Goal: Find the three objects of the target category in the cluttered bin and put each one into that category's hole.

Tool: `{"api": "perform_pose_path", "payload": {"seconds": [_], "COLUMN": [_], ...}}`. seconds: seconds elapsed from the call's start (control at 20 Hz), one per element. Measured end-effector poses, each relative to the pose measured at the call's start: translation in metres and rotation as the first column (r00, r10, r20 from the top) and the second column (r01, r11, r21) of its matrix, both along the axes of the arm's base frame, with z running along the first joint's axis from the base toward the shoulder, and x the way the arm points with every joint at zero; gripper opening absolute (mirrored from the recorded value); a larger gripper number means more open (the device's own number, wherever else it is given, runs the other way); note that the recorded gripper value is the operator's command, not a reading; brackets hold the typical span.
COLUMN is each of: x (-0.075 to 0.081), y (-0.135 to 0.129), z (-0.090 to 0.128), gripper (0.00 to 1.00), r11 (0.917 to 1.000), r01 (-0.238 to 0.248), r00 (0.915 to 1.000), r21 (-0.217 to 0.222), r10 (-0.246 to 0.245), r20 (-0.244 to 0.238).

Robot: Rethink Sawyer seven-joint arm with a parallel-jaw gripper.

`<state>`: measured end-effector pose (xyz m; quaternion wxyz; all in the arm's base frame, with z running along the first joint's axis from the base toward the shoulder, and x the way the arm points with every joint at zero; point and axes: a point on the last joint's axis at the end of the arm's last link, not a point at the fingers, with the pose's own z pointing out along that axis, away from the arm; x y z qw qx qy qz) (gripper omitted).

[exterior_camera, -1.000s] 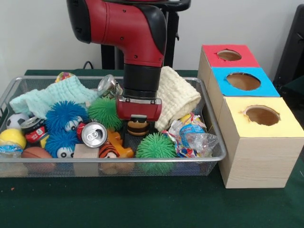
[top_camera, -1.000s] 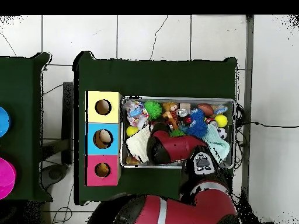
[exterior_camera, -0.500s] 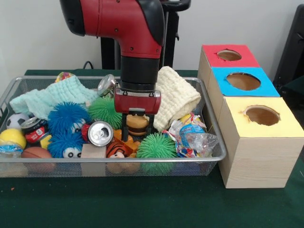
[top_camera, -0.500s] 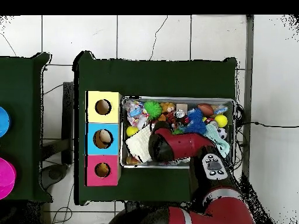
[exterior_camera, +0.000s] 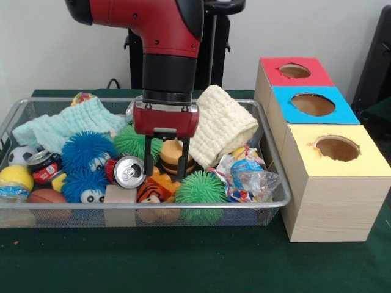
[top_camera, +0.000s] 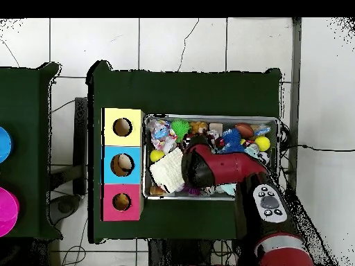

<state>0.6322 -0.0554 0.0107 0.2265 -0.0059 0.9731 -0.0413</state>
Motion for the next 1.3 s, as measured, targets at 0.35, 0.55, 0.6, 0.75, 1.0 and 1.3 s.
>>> {"api": "perform_pose_path", "payload": {"seconds": [0.35,0.55,0.6,0.75,1.0,1.3], "x": [0.016,0.022,0.022,0.029,0.031,0.030], "y": [-0.011,-0.021,-0.022,-0.021,-0.021,-0.021], "z": [-0.005,-0.031,-0.038,-0.046,-0.047,-0.046], "gripper": [1.00,1.00,1.00,1.00,1.00,1.00], "r11": [0.9997,0.9996,0.9996,0.9994,0.9987,0.9986], "r01": [-0.012,-0.014,-0.017,-0.026,-0.037,-0.040], "r00": [0.9996,0.9997,0.9997,0.9989,0.9982,0.9981], "r21": [-0.020,-0.024,-0.024,-0.025,-0.034,-0.036], "r10": [0.012,0.015,0.017,0.026,0.039,0.041], "r20": [0.026,0.021,0.018,0.038,0.046,0.046]}}
